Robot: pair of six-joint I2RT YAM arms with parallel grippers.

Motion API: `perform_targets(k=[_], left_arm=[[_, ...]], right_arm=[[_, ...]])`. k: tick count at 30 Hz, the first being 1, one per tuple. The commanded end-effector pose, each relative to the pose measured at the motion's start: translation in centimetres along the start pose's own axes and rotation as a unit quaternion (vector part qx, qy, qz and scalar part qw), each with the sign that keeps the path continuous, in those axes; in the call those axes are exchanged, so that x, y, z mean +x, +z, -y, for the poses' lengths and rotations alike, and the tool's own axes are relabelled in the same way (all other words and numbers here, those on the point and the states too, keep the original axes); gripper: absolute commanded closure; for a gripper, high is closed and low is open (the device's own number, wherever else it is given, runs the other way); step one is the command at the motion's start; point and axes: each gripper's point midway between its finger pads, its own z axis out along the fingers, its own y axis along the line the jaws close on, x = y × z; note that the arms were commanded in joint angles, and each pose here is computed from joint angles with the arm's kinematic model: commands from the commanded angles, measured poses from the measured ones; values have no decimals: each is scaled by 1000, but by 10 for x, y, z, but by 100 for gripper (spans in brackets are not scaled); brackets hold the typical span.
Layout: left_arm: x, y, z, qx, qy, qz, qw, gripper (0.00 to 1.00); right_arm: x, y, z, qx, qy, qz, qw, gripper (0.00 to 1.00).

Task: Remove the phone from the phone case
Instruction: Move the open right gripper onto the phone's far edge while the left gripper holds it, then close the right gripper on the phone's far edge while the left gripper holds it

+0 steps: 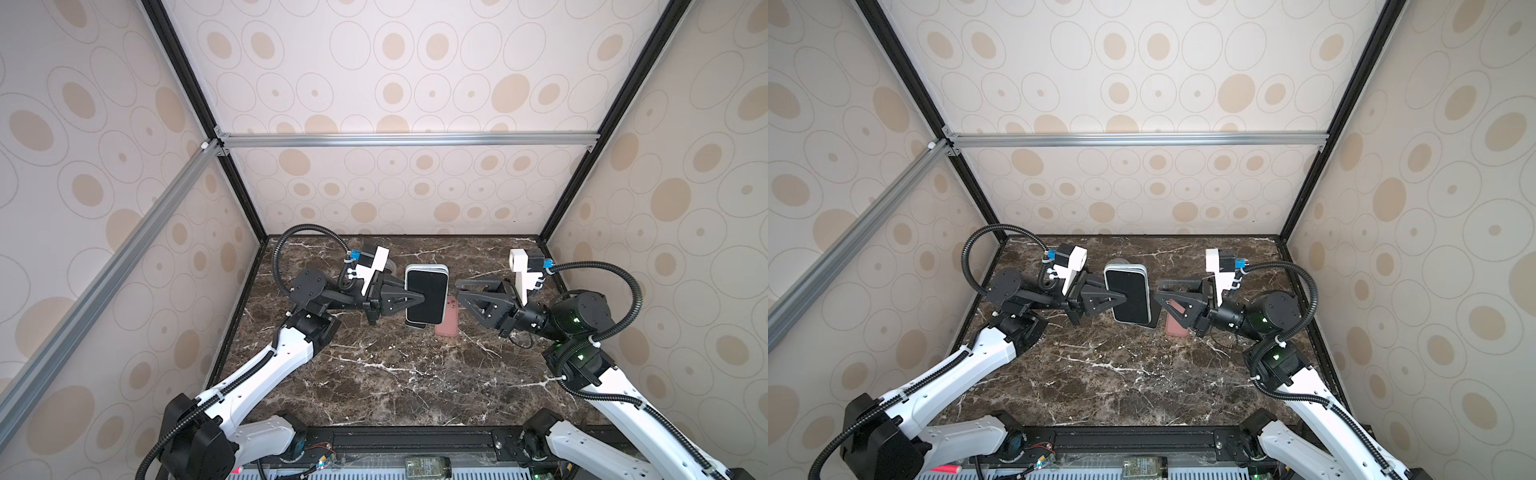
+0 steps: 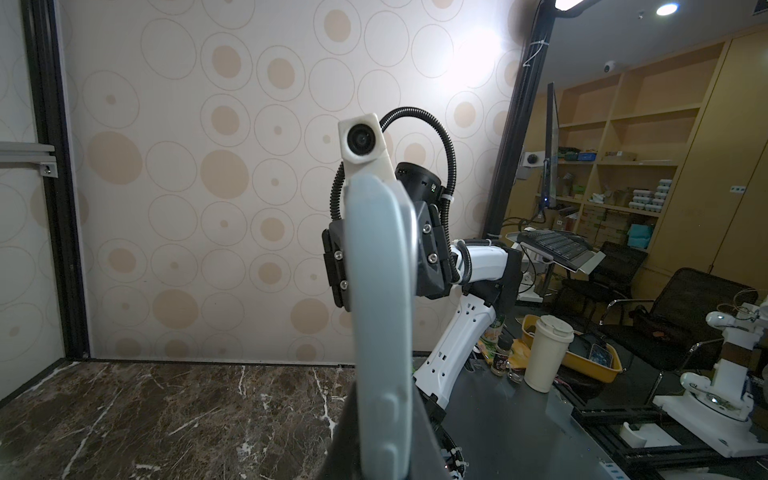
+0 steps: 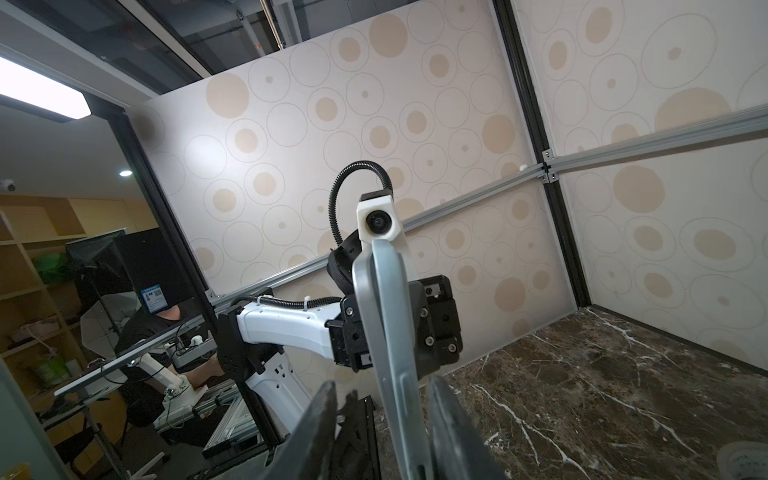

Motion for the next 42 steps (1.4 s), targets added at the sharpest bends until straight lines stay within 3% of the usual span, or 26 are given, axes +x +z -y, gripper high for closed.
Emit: perform_targets(k=[1, 18, 29, 37, 42], left_arm=[[-19, 1, 18, 16, 48, 15, 999, 100], [-17, 6, 21, 29, 48, 9, 998, 100], [-15, 9, 24, 37, 48, 3, 998, 100], [-15, 10, 22, 34, 47, 3, 998, 100], [-14, 10, 18, 23, 48, 2, 999, 100]], right_arm=[[-10, 1, -12, -18, -11, -1, 1000, 63], [13, 5, 11, 19, 16, -44, 999, 69], [34, 1, 39, 92, 23, -98, 991, 75], [44, -2, 41, 100, 7, -125, 987, 76], [47, -1, 24, 54, -6, -130, 990, 76]])
